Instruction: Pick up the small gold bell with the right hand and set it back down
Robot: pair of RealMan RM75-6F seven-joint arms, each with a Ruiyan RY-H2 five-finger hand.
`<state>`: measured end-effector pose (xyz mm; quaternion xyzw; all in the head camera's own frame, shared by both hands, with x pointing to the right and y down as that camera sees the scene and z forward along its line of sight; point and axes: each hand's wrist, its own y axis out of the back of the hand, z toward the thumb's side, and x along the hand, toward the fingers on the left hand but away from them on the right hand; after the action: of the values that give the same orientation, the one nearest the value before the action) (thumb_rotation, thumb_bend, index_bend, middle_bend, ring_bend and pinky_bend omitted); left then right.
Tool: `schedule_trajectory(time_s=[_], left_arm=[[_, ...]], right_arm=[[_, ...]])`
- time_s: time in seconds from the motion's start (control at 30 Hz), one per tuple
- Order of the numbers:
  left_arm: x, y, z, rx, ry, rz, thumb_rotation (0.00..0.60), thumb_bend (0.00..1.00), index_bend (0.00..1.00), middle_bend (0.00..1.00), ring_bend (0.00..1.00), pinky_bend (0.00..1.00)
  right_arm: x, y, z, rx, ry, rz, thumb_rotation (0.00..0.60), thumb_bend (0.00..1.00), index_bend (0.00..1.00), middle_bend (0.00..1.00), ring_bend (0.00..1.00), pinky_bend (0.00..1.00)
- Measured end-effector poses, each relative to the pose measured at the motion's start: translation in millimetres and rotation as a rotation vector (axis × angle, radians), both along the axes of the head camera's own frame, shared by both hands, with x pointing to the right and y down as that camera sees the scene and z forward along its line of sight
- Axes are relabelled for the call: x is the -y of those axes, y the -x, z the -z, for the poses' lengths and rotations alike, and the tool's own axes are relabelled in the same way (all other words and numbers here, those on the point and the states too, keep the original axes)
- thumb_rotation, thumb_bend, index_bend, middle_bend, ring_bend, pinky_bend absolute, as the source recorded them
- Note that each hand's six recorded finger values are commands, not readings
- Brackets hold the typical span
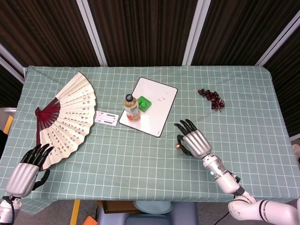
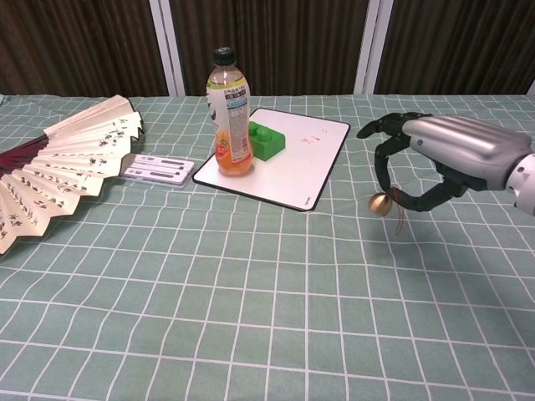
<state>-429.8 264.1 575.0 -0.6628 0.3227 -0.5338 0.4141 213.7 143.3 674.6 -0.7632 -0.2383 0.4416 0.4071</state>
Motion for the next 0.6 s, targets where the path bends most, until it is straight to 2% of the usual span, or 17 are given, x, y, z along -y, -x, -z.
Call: schedule_trajectory(time_s=[0.17, 0.27, 0.37, 0.47, 0.6], left_arm=[[-1, 0, 2, -0.001, -0.004, -0.001, 0.600, 0.47, 0.06, 0.06, 0.03, 0.17], [-1, 4, 2, 0.001, 0.005, 0.013, 0.600, 0.47, 0.06, 0.06, 0.03, 0.17], [0, 4, 3, 0.001, 0.000, 0.010, 0.600, 0.47, 0.06, 0.06, 0.03, 0.17], [0, 1, 4, -0.001, -0.011, 0.002, 0.600, 0.47, 0.06, 0.06, 0.03, 0.17], [-1, 5, 2, 0.002, 0.004, 0.008, 0.600, 0.47, 0.06, 0.06, 0.03, 0.17]], right_arm=[[-4, 1, 2, -0.029, -0.022, 0.031, 0.600, 0.55, 0.79, 0.21, 0.00, 0.00], [-8, 0, 3, -0.014, -0.011, 0.023, 0.600, 0.55, 0.79, 0.21, 0.00, 0.00], [-10, 13, 0, 0.016, 0.008, 0.032, 0.600, 0.55, 0.79, 0.21, 0.00, 0.00], [-11, 22, -6, 0.007, 0.003, 0.051, 0.600, 0.55, 0.79, 0.21, 0.00, 0.00], [-11, 2, -6, -0.038, -0.014, 0.040, 0.600, 0.55, 0.79, 0.21, 0.00, 0.00]])
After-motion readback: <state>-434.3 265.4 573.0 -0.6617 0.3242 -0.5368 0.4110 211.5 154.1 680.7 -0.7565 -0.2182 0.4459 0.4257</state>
